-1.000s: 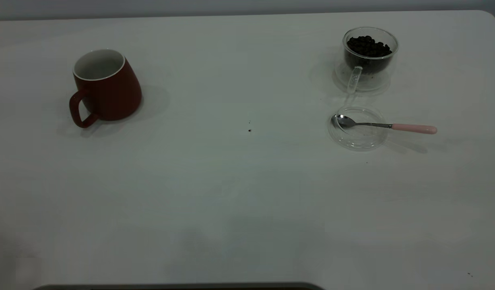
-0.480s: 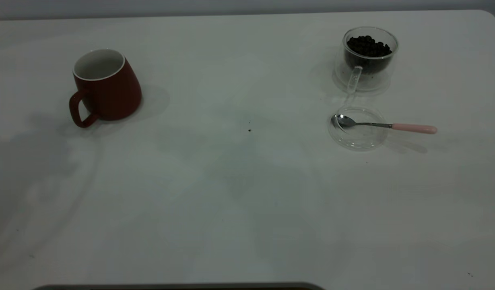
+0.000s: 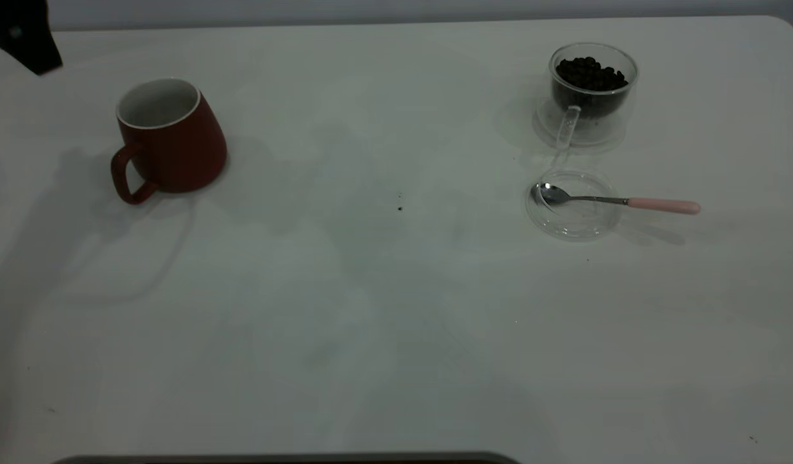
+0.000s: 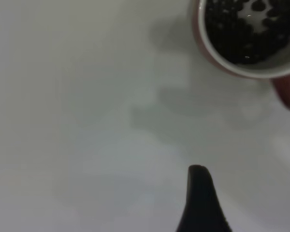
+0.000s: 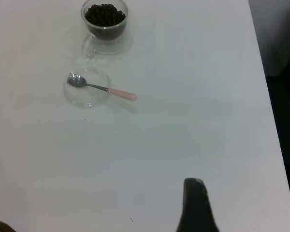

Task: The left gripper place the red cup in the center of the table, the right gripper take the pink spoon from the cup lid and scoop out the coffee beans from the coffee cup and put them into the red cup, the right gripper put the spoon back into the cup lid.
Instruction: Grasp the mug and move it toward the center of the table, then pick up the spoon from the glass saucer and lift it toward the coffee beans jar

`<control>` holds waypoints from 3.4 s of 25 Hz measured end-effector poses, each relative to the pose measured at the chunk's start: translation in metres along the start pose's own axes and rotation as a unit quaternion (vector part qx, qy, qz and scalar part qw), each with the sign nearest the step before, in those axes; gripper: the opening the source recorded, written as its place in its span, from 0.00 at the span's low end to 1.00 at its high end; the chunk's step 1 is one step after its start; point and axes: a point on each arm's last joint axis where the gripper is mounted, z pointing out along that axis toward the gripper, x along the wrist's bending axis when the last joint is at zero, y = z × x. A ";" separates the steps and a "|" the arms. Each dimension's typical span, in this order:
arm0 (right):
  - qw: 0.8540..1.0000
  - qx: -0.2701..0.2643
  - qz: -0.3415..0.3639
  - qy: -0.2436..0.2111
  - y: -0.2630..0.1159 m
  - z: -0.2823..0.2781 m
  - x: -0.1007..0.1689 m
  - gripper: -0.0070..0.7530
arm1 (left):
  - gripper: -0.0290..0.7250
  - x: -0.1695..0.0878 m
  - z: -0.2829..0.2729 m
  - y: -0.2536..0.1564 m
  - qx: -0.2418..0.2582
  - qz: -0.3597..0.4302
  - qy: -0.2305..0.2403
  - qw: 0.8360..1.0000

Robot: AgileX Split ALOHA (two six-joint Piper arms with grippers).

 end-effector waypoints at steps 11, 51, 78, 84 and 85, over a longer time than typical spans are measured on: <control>1.000 0.000 0.000 0.000 0.000 0.000 0.000 0.75 | 0.79 0.001 0.074 -0.002 0.015 0.105 0.039 0.994; 1.000 0.000 0.000 0.000 0.000 0.000 0.000 0.75 | 0.79 -0.121 0.081 0.131 -0.128 0.195 0.056 0.971; 1.000 -0.002 0.000 0.000 0.000 -0.001 0.000 0.75 | 0.79 -0.094 -0.278 -0.043 -0.053 -0.325 0.099 0.939; 1.000 -0.002 0.000 0.000 0.000 -0.001 0.000 0.75 | 0.79 -0.125 -0.325 -0.081 -0.140 -0.337 0.119 0.923; 1.000 -0.002 0.000 0.000 0.000 -0.001 0.000 0.75 | 0.79 -0.131 -0.328 -0.087 -0.150 -0.338 0.118 0.922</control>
